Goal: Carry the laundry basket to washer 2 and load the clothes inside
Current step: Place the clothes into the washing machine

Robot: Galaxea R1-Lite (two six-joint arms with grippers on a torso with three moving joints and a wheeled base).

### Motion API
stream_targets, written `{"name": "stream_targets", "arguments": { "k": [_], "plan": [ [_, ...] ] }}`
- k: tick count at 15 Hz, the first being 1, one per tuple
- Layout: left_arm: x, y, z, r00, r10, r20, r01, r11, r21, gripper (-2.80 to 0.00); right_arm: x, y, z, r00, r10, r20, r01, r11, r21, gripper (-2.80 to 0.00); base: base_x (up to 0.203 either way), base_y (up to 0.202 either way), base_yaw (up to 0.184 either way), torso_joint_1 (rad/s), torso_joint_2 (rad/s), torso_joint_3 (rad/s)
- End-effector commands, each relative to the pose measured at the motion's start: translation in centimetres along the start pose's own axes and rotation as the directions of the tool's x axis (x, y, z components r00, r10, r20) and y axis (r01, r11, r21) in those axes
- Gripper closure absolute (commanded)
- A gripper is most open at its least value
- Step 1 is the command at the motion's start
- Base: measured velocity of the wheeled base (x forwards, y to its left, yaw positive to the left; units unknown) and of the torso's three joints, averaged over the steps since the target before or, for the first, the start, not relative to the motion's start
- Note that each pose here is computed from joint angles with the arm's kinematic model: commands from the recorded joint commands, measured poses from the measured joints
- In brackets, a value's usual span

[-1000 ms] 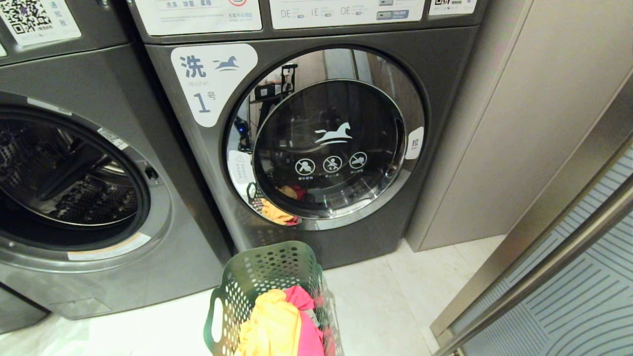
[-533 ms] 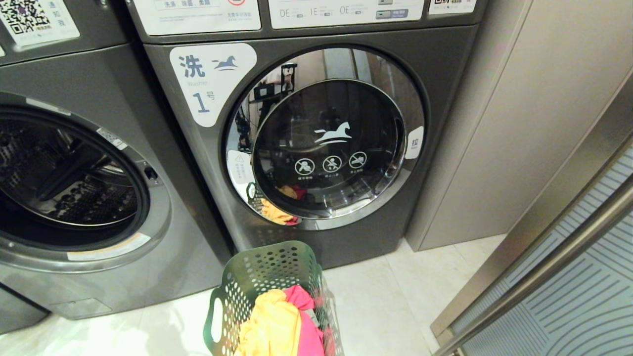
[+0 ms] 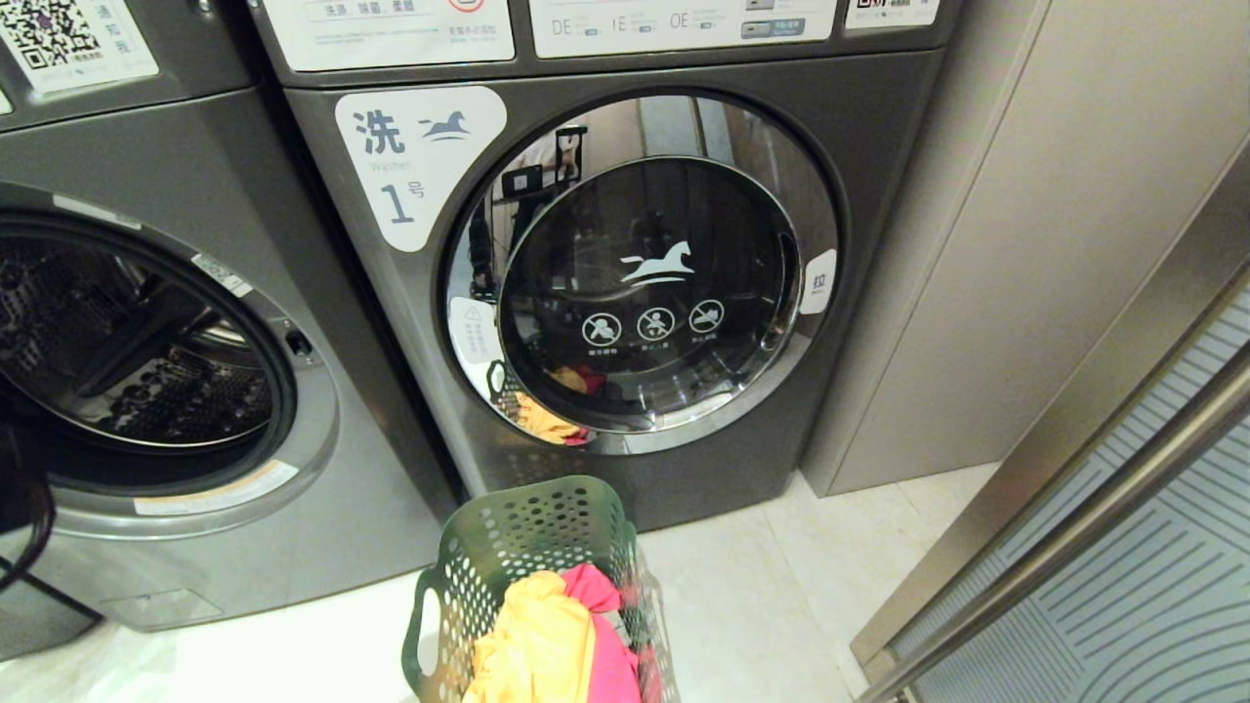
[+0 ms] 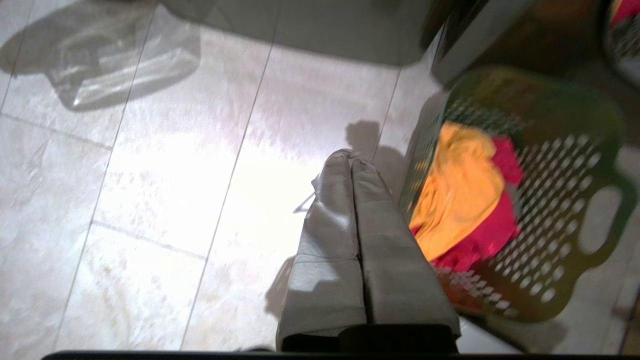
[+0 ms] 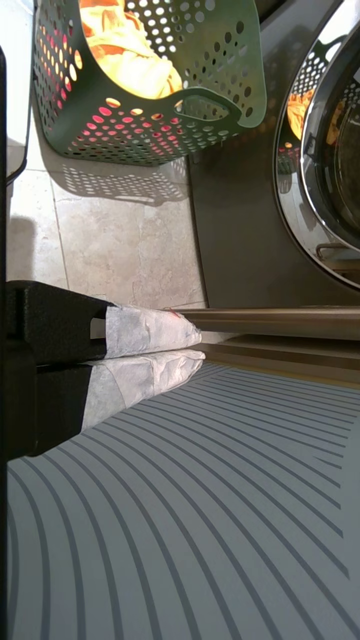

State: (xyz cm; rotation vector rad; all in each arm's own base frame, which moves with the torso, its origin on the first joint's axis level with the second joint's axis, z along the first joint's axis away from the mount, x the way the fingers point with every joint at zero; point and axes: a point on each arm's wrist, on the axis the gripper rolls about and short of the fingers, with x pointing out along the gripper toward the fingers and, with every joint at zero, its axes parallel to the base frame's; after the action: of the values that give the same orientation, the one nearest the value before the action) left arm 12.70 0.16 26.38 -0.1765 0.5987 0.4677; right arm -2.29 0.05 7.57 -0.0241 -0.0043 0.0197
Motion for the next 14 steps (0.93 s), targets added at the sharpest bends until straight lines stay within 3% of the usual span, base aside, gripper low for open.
{"name": "stream_targets", "arguments": {
  "k": [1,4,6,7,8,10,12,14],
  "plan": [
    [-1.7,2.7,-5.9,1.0,-0.019,-0.007,0.019,0.999,0.034,0.0,0.0,0.0,0.0,1.0,0.0,0.001,0.0,1.0,-0.001,0.0,0.0,0.0,0.0,0.0,0.0,0.0],
    [-0.1,4.4,-12.3,0.999,-0.045,0.001,0.044,0.99,0.135,0.0,0.0,0.0,0.0,1.0,0.0,0.001,0.0,1.0,-0.001,0.0,0.0,0.0,0.0,0.0,0.0,0.0],
    [1.6,4.4,-15.1,0.987,-0.141,0.082,0.125,0.977,0.174,0.0,0.0,0.0,0.0,1.0,0.0,0.001,0.0,1.0,-0.001,0.0,0.0,0.0,0.0,0.0,0.0,0.0],
    [2.5,4.5,-16.9,0.973,-0.209,0.1,0.182,0.957,0.226,0.0,0.0,0.0,0.0,1.0,0.0,0.001,0.0,1.0,-0.001,0.0,0.0,0.0,0.0,0.0,0.0,0.0],
    [2.9,4.5,-18.0,0.935,-0.314,0.167,0.256,0.919,0.299,0.0,0.0,0.0,0.0,1.0,0.0,0.001,0.0,1.0,0.001,0.0,0.0,0.0,0.0,0.0,0.0,0.0],
    [2.7,4.8,-18.7,0.861,-0.431,0.271,0.324,0.875,0.361,0.0,0.0,0.0,0.0,1.0,0.0,0.001,0.0,1.0,0.001,0.0,0.0,0.0,0.0,0.0,0.0,0.0],
    [2.1,5.7,-19.8,0.863,-0.396,0.313,0.279,0.891,0.358,0.0,0.0,0.0,0.0,1.0,0.0,0.001,0.0,1.0,0.001,0.0,0.0,0.0,0.0,0.0,0.0,0.0],
    [1.4,6.2,-20.9,0.834,-0.402,0.378,0.265,0.893,0.365,0.0,0.0,0.0,0.0,1.0,0.0,0.001,0.0,1.0,0.001,0.0,0.0,0.0,0.0,0.0,0.0,0.0]
  ]
}}
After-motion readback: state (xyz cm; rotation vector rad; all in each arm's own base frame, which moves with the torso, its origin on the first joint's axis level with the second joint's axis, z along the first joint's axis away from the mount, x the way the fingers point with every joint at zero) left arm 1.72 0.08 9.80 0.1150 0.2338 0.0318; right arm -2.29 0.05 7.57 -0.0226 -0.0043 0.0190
